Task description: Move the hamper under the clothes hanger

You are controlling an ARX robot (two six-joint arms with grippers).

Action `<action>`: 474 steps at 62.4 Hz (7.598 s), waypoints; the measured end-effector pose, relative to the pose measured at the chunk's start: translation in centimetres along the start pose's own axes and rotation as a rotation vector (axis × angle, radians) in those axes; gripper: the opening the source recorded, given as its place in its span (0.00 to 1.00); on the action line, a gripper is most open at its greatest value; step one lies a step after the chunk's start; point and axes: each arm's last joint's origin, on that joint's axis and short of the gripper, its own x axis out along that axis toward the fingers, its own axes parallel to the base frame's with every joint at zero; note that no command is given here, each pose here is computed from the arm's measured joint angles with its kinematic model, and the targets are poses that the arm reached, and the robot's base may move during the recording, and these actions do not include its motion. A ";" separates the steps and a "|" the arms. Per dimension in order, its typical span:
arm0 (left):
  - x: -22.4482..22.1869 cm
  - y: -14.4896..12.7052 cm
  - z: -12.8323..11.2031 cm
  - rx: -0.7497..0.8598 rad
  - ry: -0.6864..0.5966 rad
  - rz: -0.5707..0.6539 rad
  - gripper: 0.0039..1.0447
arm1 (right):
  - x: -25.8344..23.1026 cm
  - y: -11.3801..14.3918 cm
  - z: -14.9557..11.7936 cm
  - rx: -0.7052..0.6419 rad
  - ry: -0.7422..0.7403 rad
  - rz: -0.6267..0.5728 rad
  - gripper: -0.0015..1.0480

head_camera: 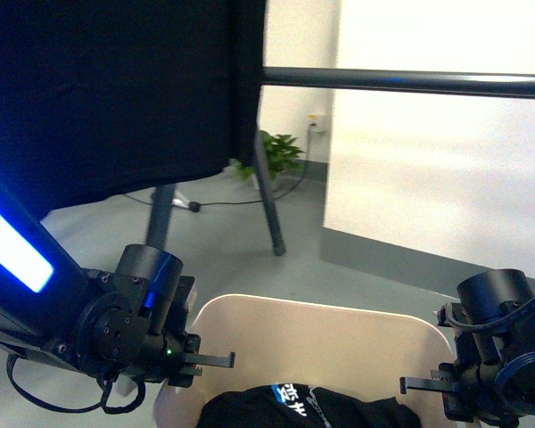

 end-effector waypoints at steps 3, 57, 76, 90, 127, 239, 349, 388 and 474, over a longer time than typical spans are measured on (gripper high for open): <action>0.0 0.0 0.0 -0.001 0.000 0.001 0.04 | 0.0 0.0 0.0 -0.001 0.000 0.001 0.03; 0.0 0.5 0.0 -0.008 0.001 0.014 0.04 | -0.1 0.5 -0.2 -0.011 0.003 0.016 0.03; 0.0 0.0 0.0 0.000 0.001 0.001 0.04 | 0.0 0.0 -0.1 -0.001 0.002 -0.001 0.03; 0.0 -0.1 0.0 0.000 0.001 0.002 0.04 | 0.0 0.0 -0.1 -0.001 0.002 0.000 0.03; -0.2 -1.1 0.1 -0.045 0.161 0.057 0.04 | 0.5 0.0 -1.0 0.133 0.069 0.012 0.03; -20.8 -1.2 16.3 -0.003 -0.492 -0.012 0.94 | -19.4 -1.5 9.2 0.160 -0.471 0.006 0.92; -33.6 6.0 -12.0 -0.063 -0.779 0.110 0.03 | -28.8 -7.1 -12.1 -0.066 -0.914 0.151 0.02; -35.1 5.7 -14.2 -0.062 -0.806 0.111 0.03 | -30.4 -7.5 -14.0 -0.067 -0.918 0.152 0.02; -36.4 5.4 -16.0 -0.062 -0.801 0.111 0.54 | -31.4 -7.8 -15.7 -0.069 -0.913 0.153 0.43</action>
